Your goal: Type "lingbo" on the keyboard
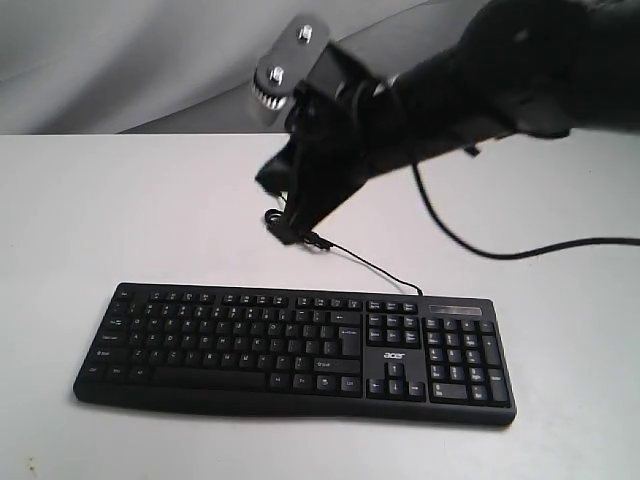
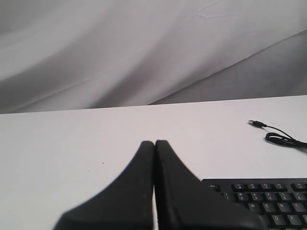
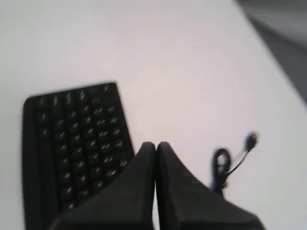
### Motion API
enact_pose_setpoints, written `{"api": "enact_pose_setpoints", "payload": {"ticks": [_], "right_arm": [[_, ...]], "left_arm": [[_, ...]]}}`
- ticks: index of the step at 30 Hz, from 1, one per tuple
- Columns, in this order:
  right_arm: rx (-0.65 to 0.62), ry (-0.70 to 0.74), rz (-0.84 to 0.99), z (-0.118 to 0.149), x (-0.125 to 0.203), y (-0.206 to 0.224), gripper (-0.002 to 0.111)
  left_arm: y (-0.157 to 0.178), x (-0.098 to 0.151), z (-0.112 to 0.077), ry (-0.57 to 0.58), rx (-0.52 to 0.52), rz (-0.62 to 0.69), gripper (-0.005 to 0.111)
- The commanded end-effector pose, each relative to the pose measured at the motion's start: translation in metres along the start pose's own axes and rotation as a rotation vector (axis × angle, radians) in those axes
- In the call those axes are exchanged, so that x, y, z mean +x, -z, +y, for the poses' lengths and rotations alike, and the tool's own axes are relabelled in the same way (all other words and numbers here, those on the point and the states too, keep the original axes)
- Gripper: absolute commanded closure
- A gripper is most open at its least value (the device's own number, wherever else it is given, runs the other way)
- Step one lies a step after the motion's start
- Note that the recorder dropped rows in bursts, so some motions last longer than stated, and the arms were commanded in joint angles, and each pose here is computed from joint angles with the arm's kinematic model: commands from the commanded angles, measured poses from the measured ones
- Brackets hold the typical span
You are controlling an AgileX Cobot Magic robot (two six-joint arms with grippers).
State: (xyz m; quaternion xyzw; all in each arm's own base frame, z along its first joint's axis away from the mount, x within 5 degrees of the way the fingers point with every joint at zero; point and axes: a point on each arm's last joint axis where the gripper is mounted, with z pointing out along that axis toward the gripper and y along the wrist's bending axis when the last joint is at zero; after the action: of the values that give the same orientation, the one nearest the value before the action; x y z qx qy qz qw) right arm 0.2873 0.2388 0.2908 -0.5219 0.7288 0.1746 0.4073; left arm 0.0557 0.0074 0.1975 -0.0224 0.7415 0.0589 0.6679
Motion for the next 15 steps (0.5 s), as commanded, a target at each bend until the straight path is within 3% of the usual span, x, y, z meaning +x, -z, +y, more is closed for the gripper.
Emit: {"api": "enact_pose_setpoints", "payload": {"ticks": [1, 8, 12, 15], "right_arm": [[0.143, 0.018, -0.150, -0.005, -0.028, 0.055, 0.108], [0.191, 0.042, -0.260, 0.004, -0.047, 0.100, 0.108], [0.351, 0.074, -0.374, -0.001, -0.060, 0.131, 0.108], [0.463, -0.243, -0.578, -0.015, -0.066, 0.164, 0.108]], "left_arm": [[0.000, 0.001, 0.000, 0.001, 0.006, -0.006, 0.106], [0.000, 0.001, 0.000, 0.001, 0.006, -0.006, 0.106], [0.000, 0.001, 0.000, 0.001, 0.006, -0.006, 0.106], [0.000, 0.001, 0.000, 0.001, 0.006, -0.006, 0.106]]}}
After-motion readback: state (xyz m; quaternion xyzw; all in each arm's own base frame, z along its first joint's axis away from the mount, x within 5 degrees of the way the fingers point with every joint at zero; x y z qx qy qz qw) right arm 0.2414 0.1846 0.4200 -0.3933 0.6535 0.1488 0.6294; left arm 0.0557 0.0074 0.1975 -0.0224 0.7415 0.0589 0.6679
